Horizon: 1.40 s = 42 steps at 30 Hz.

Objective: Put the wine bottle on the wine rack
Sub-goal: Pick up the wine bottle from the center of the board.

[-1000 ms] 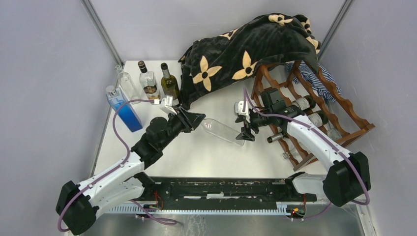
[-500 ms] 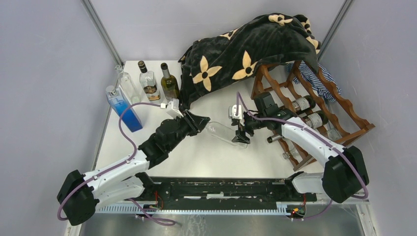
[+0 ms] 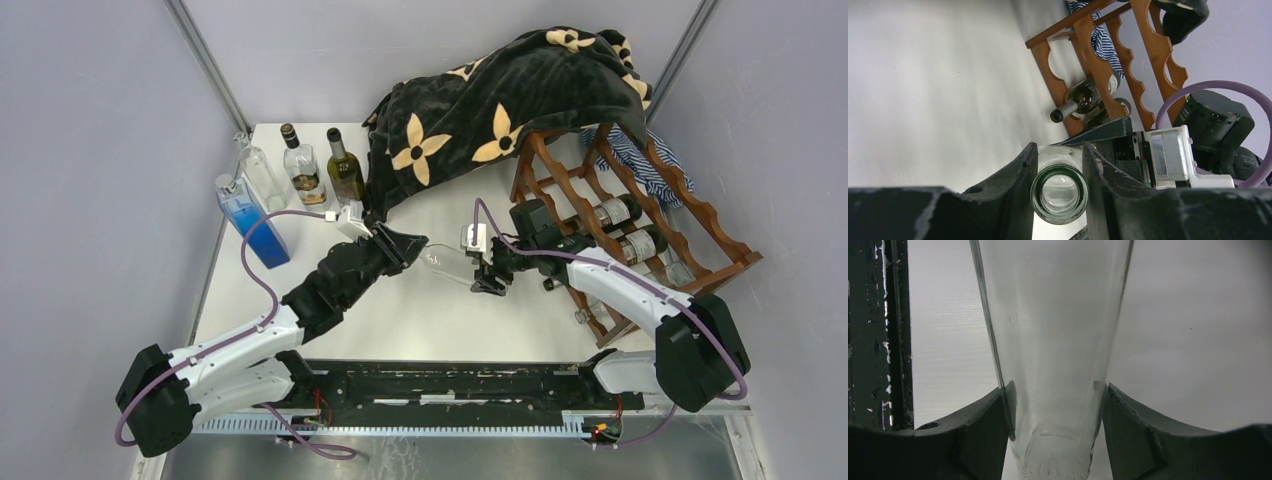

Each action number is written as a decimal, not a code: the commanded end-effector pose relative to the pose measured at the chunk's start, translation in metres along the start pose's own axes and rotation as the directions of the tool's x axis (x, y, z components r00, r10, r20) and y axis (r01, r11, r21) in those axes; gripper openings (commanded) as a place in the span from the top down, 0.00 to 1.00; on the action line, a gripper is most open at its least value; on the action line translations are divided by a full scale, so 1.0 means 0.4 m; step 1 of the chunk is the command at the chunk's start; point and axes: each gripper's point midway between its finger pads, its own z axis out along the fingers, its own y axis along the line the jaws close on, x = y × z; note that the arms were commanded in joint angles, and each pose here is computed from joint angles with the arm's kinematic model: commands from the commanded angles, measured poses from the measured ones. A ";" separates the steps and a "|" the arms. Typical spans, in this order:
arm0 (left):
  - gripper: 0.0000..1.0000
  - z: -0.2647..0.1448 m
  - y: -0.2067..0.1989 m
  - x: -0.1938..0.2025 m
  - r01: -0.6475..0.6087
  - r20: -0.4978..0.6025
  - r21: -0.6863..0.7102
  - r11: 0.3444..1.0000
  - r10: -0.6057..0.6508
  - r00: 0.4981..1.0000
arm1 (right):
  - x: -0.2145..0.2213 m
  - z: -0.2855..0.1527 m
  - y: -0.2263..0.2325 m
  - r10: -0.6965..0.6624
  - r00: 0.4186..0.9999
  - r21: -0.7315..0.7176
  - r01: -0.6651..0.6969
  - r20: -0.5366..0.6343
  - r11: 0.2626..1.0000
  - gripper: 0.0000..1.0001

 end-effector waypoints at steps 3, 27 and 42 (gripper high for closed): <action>0.98 -0.019 -0.160 -0.109 0.112 0.108 0.188 0.976 -0.134 0.985 | -0.018 -0.006 -0.014 -0.055 0.998 0.054 0.053 0.036 0.997 0.51; 0.00 -0.178 -0.032 -0.068 -0.467 -0.205 -0.017 0.884 0.454 0.867 | -0.022 -0.086 0.016 -0.276 0.961 0.014 0.276 0.021 0.961 1.00; 0.00 -0.163 0.001 0.071 -0.602 -0.346 0.247 0.759 0.650 0.677 | -0.015 -0.098 0.037 -0.380 0.925 -0.042 0.380 0.010 0.924 1.00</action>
